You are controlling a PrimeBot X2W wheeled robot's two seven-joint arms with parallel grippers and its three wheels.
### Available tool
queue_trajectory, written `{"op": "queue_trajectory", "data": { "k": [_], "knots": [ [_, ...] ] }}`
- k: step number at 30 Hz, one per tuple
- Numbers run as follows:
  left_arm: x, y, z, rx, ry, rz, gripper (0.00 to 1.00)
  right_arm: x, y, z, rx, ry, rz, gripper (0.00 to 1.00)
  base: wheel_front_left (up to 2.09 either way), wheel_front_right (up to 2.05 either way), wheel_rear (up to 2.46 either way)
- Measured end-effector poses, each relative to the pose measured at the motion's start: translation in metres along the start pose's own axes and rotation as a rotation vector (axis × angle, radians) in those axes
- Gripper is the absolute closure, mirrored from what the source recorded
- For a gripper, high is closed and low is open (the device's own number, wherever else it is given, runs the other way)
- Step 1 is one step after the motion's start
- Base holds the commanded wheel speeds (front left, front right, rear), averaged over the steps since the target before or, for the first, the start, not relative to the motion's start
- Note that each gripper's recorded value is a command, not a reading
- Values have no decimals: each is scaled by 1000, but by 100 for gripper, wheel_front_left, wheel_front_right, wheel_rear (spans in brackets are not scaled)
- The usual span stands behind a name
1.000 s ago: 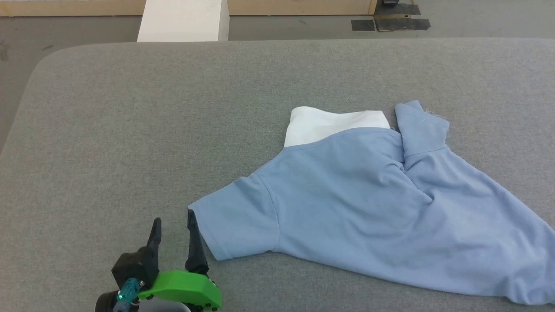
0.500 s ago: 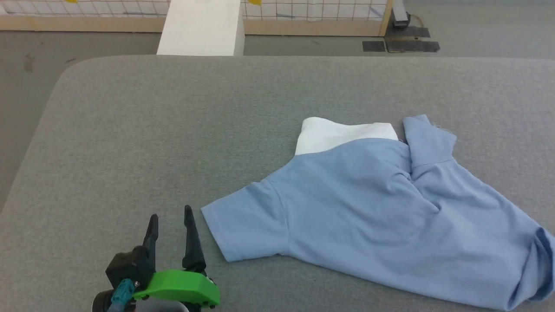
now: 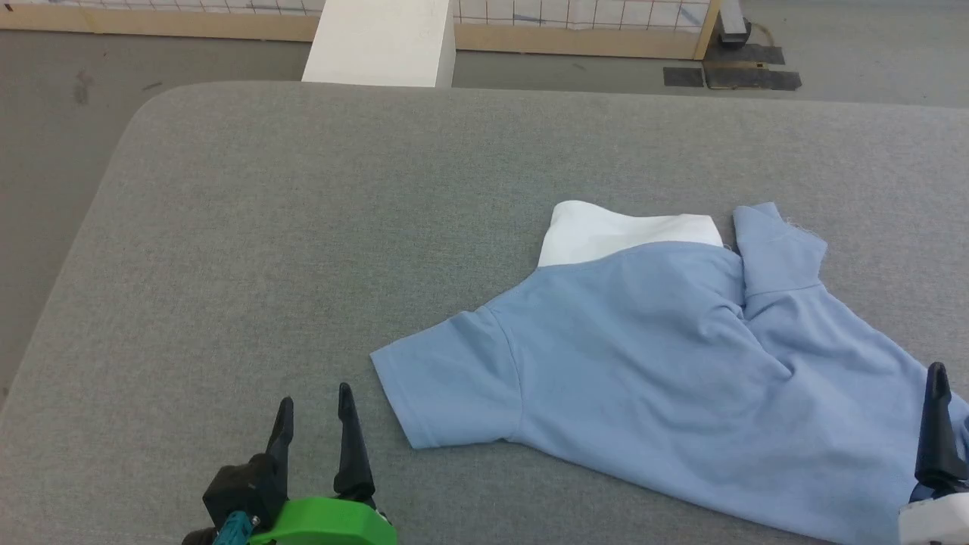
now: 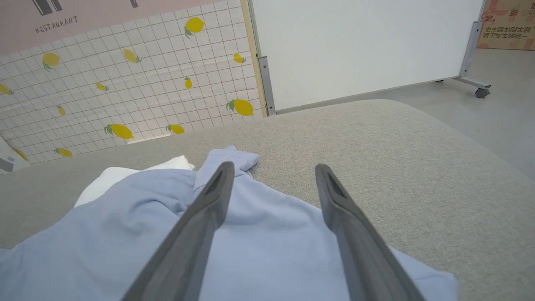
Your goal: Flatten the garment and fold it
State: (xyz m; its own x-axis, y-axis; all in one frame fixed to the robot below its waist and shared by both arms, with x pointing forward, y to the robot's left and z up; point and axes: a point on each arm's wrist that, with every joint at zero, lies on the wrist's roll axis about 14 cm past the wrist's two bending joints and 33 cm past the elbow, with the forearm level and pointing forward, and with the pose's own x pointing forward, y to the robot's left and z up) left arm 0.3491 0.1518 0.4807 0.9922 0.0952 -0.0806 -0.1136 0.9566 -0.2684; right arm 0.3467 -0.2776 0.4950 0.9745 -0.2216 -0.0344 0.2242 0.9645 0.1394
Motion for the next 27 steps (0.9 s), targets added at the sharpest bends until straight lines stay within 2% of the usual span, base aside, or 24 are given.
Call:
{"op": "queue_trajectory", "data": {
  "k": [6, 9, 15, 22, 27],
  "knots": [
    [3, 4, -3, 6, 8, 12, 0, 15, 11, 1, -45, 24, 25, 0, 0, 0, 0],
    [5, 4, -8, 4, 21, 17, 0, 30, 21, -2, -52, 79, 46, 0, 0, 0, 0],
    [13, 1, -17, -1, 47, 19, 0, 62, 41, -32, -127, 334, 100, 0, 0, 0, 0],
    [23, -1, -25, 10, 58, 17, 0, 86, 28, -68, -315, 644, 145, 0, 0, 0, 0],
    [27, 3, -31, 15, 74, 35, 0, 98, 20, -85, -445, 770, 184, 0, 0, 0, 0]
  ]
}}
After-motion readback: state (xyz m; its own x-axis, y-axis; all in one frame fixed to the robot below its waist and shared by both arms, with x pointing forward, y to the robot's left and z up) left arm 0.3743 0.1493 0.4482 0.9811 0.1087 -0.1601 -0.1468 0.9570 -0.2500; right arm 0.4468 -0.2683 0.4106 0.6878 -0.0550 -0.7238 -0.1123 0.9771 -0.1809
